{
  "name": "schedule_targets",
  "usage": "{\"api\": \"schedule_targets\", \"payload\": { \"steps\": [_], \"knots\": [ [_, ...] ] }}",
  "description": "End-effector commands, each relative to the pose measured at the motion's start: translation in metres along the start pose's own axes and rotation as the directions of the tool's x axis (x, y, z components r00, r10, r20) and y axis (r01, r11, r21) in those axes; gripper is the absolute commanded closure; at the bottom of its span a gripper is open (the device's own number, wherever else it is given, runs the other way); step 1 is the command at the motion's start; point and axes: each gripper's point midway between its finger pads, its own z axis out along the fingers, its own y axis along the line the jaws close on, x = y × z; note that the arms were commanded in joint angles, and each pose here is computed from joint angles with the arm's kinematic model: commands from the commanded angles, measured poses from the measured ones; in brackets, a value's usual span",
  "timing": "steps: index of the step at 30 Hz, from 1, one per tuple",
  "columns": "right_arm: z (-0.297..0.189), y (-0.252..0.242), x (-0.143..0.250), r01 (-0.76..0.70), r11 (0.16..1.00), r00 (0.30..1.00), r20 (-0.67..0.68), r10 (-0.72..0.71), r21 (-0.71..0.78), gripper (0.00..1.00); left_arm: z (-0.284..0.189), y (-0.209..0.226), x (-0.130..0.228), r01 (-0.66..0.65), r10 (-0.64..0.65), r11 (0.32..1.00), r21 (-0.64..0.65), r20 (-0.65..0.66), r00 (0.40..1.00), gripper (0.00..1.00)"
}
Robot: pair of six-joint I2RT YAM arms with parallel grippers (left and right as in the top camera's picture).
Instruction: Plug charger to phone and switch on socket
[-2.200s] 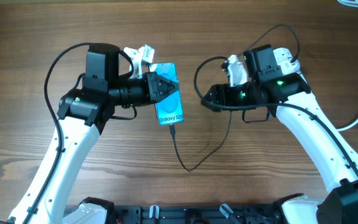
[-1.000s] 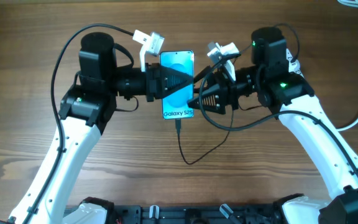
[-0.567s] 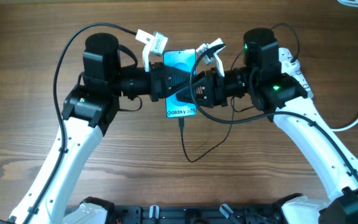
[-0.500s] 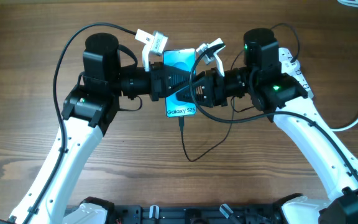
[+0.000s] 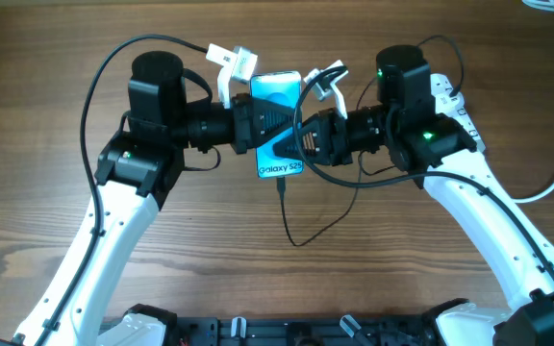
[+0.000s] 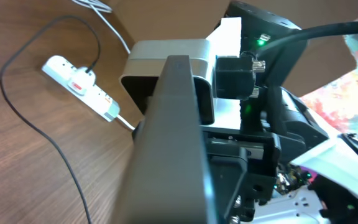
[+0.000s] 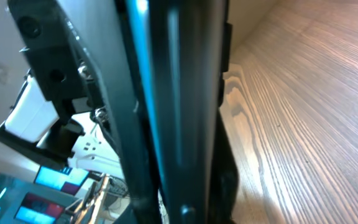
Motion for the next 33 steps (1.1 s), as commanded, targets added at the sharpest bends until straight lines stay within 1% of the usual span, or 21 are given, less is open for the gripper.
{"api": "schedule_targets", "payload": {
  "steps": [1, 3, 5, 8, 10, 12, 14, 16, 18, 20, 24, 25, 29, 30, 33],
  "knots": [
    [0.000, 0.000, -0.004, 0.003, 0.999, 1.000, 0.017, -0.003, 0.032, 0.87, -0.002, -0.002, -0.007, -0.038, 0.039, 0.999, -0.029, 0.029, 0.999, 0.96],
    [0.000, 0.001, -0.004, 0.010, 0.999, 1.000, 0.018, -0.011, 0.031, 0.87, -0.002, 0.000, -0.008, -0.029, 0.031, 0.999, -0.041, 0.036, 0.999, 0.96],
    [-0.001, 0.003, -0.005, 0.024, 1.000, 1.000, 0.016, -0.024, 0.019, 0.84, -0.002, 0.000, -0.008, 0.019, -0.018, 0.999, -0.039, 0.038, 0.999, 0.96],
    [-0.001, 0.014, -0.005, 0.064, 0.997, 0.998, 0.004, -0.064, -0.038, 0.77, -0.002, -0.002, -0.009, 0.095, -0.094, 0.995, -0.029, 0.044, 0.995, 0.96],
    [-0.001, 0.017, -0.006, 0.038, 0.998, 0.999, 0.000, -0.038, -0.052, 0.76, -0.002, -0.004, -0.013, 0.129, -0.127, 0.992, -0.019, 0.054, 0.990, 0.96],
    [-0.001, 0.018, -0.006, 0.037, 0.998, 0.999, -0.001, -0.037, -0.055, 0.80, -0.002, -0.007, -0.017, 0.143, -0.142, 0.990, -0.008, 0.065, 0.988, 0.96],
    [-0.001, 0.020, -0.005, 0.040, 0.997, 0.999, -0.007, -0.040, -0.068, 0.87, -0.002, -0.010, -0.019, 0.145, -0.145, 0.989, 0.008, 0.068, 0.987, 0.96],
    [-0.002, 0.030, -0.003, 0.070, 0.990, 0.997, -0.025, -0.074, -0.123, 0.91, -0.002, -0.019, -0.019, 0.122, -0.125, 0.991, 0.047, 0.052, 0.991, 0.96],
    [-0.005, 0.048, 0.000, 0.140, 0.967, 0.987, -0.049, -0.154, -0.213, 0.92, -0.003, -0.023, -0.018, 0.111, -0.114, 0.992, 0.063, 0.043, 0.993, 0.96],
    [-0.008, 0.060, 0.002, 0.195, 0.942, 0.973, -0.063, -0.220, -0.273, 0.95, -0.003, -0.022, -0.018, 0.111, -0.114, 0.992, 0.063, 0.043, 0.993, 0.96],
    [-0.008, 0.060, 0.000, 0.211, 0.940, 0.971, -0.057, -0.234, -0.267, 0.96, -0.003, -0.022, -0.018, 0.109, -0.111, 0.992, 0.063, 0.044, 0.993, 0.96],
    [-0.008, 0.060, 0.000, 0.210, 0.940, 0.971, -0.057, -0.233, -0.267, 0.96, -0.003, -0.022, -0.018, 0.108, -0.111, 0.992, 0.062, 0.044, 0.993, 0.93],
    [-0.008, 0.060, 0.000, 0.208, 0.941, 0.971, -0.058, -0.232, -0.267, 0.96, -0.003, -0.021, -0.019, 0.109, -0.111, 0.992, 0.060, 0.047, 0.993, 0.54],
    [-0.008, 0.060, 0.000, 0.208, 0.941, 0.971, -0.058, -0.231, -0.267, 0.96, -0.004, -0.021, -0.019, 0.110, -0.112, 0.992, 0.057, 0.049, 0.992, 0.49],
    [-0.008, 0.060, 0.000, 0.207, 0.941, 0.971, -0.058, -0.230, -0.267, 0.96, -0.008, -0.016, -0.022, 0.115, -0.118, 0.992, 0.046, 0.062, 0.991, 0.27]
  ]
}}
